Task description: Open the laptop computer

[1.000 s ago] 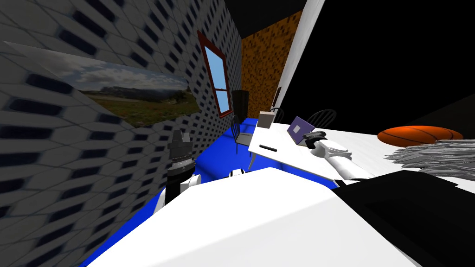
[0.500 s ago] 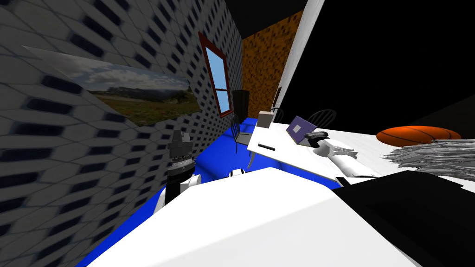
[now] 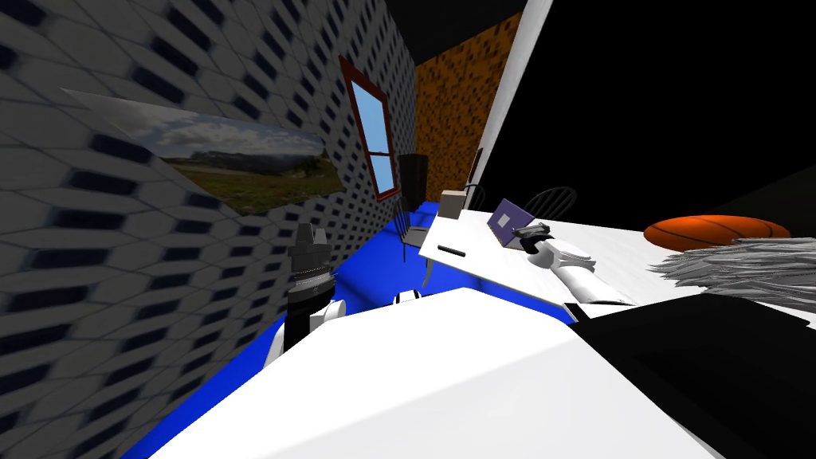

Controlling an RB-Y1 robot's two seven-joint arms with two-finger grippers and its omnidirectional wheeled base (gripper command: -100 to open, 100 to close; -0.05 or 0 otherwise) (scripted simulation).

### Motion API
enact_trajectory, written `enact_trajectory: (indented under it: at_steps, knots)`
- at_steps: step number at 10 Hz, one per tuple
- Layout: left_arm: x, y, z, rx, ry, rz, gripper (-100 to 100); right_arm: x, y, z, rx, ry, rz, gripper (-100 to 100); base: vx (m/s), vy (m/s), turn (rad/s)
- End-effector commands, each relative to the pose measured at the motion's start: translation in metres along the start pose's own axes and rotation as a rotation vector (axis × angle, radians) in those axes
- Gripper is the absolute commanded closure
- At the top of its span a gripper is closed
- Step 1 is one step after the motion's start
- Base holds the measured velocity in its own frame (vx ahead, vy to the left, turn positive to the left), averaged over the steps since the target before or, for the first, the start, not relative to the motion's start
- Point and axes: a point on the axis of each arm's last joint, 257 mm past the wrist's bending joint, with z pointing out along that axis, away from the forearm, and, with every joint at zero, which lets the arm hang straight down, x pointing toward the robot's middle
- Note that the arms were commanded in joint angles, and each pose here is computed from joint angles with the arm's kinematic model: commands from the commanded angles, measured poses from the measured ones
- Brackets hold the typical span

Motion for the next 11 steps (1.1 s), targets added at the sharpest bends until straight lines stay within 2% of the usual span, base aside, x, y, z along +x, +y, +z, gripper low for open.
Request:
enact_trajectory:
  at_steps: [1,3,4,6,7,11]
  knots:
    - [0.0,0.0,0.0,0.0,0.0,0.0,0,-0.012,0.018,-0.003,-0.021,-0.026,-0.015,-100,-0.059,-0.079,0.017]
    - [0.0,0.0,0.0,0.0,0.0,0.0,0,-0.023,0.039,-0.006,-0.044,-0.056,-0.028,-100,-0.075,-0.086,0.031]
    - [0.0,0.0,0.0,0.0,0.0,0.0,0,-0.023,0.039,-0.006,-0.044,-0.056,-0.028,-100,-0.054,-0.066,0.014]
    - [0.0,0.0,0.0,0.0,0.0,0.0,0,-0.035,0.059,-0.01,-0.063,-0.088,-0.041,-100,-0.044,-0.078,0.02]
    - [0.0,0.0,0.0,0.0,0.0,0.0,0,-0.035,0.059,-0.01,-0.063,-0.088,-0.041,-100,-0.055,-0.075,0.023]
    - [0.0,0.0,0.0,0.0,0.0,0.0,0,-0.058,0.089,-0.017,-0.089,-0.143,-0.063,-100,-0.06,-0.073,0.024]
